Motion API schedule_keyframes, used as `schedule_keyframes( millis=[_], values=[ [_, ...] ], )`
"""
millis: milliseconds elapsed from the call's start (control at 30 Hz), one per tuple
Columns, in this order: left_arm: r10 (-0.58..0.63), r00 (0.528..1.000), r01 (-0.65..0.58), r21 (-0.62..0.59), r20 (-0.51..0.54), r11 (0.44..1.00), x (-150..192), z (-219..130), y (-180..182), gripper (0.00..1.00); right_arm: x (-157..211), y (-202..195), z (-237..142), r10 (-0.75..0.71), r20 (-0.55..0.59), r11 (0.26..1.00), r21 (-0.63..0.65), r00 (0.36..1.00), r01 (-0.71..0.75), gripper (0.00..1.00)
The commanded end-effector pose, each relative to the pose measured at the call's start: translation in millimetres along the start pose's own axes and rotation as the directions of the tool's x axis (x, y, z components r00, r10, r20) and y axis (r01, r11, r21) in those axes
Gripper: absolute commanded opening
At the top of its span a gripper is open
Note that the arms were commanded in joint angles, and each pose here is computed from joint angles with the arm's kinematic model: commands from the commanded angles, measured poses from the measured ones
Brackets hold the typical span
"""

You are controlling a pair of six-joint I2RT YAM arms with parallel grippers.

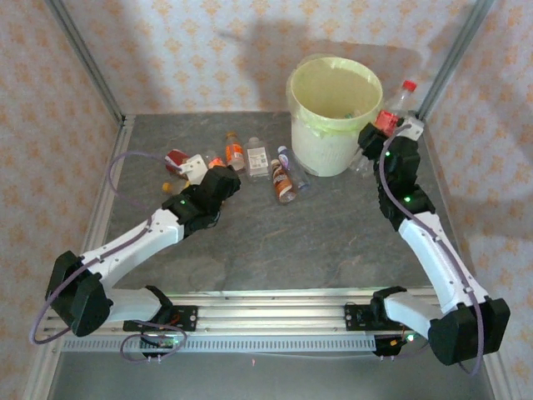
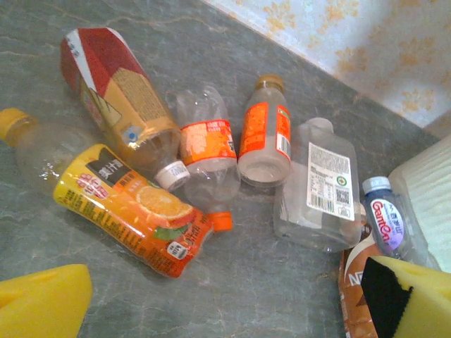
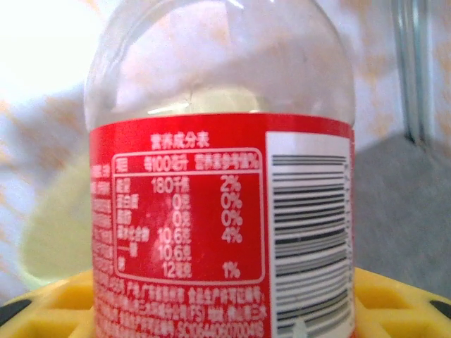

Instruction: Put the plastic bottles in the bin

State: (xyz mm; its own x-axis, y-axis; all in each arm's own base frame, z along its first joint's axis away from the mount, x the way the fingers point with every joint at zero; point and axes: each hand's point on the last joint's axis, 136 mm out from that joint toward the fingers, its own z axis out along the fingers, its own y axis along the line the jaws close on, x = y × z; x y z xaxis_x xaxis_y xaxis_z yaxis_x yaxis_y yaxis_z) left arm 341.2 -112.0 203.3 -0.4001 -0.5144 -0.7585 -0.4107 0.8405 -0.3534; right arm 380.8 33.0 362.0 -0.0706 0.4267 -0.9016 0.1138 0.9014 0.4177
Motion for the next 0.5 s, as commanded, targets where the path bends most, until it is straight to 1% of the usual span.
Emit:
schedule_keyframes(
  millis=[0,133,200,367,400,467],
  values=[
    [-0.045,0.997,0.049,-0.074,0.065,0.996,-18,-10,20,1.00,-54,38,-10,-0.048,0.107,0.991,-0.117,0.993,0.061,0.45],
    [-0.091,0.992,0.103,-0.157,0.084,0.982,-19,-13,41,1.00,-79,64,-9,-0.057,0.149,0.977,-0.197,0.987,0.086,0.45],
    [-0.107,0.991,0.119,-0.165,0.080,0.979,-17,-12,46,1.00,-84,78,-3,-0.087,0.156,0.963,-0.238,0.984,0.123,0.45],
    [-0.115,0.992,0.123,-0.169,0.057,0.978,-12,-9,48,1.00,-83,107,31,-0.162,0.145,0.928,-0.314,0.976,0.201,0.45],
    [-0.115,0.992,0.122,-0.171,0.052,0.978,-11,-10,49,1.00,-82,110,43,-0.164,0.135,0.926,-0.322,0.977,0.199,0.45],
    [-0.117,0.992,0.123,-0.172,0.045,0.977,-10,-10,50,1.00,-81,110,68,-0.118,0.097,0.925,-0.351,0.988,0.145,0.45]
  ],
)
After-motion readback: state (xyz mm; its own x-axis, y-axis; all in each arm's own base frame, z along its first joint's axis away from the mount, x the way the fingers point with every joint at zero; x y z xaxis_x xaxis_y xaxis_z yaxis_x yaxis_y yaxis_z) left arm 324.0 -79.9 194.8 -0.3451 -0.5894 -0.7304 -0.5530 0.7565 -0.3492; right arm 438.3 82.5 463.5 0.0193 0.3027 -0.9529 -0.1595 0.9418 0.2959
